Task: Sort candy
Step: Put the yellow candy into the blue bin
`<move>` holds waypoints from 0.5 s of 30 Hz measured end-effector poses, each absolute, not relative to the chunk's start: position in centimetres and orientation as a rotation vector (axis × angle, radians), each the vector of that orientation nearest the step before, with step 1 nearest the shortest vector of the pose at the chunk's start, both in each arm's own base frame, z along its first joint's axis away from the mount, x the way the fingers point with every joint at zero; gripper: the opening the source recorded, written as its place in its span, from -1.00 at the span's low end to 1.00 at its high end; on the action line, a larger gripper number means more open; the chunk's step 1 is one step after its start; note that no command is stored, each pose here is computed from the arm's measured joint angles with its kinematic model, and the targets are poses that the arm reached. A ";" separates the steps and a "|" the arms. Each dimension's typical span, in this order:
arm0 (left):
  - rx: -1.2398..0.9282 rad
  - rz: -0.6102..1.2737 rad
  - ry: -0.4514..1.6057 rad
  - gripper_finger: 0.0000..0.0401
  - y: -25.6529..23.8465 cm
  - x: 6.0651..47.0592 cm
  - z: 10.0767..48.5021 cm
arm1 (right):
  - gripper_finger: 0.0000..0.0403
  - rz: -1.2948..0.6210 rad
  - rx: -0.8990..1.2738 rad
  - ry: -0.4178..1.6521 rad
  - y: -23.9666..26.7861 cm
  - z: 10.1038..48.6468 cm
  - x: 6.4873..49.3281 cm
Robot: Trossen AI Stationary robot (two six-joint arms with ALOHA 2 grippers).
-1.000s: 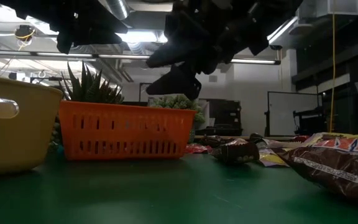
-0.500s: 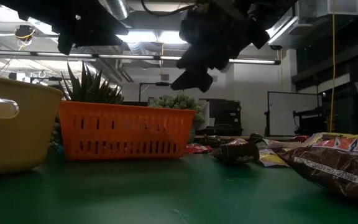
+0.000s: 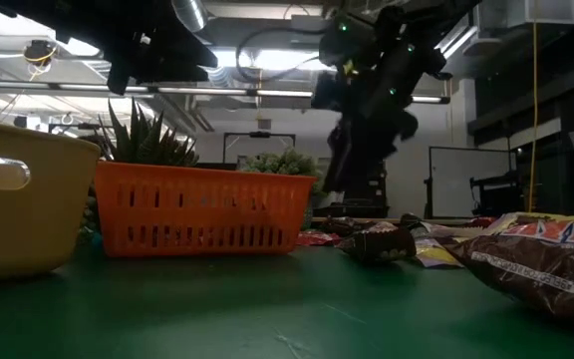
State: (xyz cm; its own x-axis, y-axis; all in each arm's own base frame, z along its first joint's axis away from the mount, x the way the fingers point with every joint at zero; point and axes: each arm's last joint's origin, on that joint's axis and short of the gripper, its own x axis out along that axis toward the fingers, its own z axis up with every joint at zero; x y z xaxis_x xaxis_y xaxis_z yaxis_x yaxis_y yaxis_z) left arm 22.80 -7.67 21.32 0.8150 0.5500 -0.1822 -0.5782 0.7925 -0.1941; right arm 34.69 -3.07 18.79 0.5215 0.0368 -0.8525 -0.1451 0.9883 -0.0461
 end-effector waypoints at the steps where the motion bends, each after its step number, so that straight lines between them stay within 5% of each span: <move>1: -0.247 0.605 0.120 -0.35 -7.7 22.8 21.3 | 0.34 0.080 -0.150 1.037 -3.4 18.7 34.5; 7: -0.247 0.600 0.123 -0.35 -7.7 22.8 21.3 | 0.34 -0.022 -0.306 1.151 -4.5 18.4 33.7; 15: -0.246 0.598 0.125 -0.35 -7.7 22.8 21.3 | 0.34 -0.081 -0.251 1.378 -7.3 17.8 31.2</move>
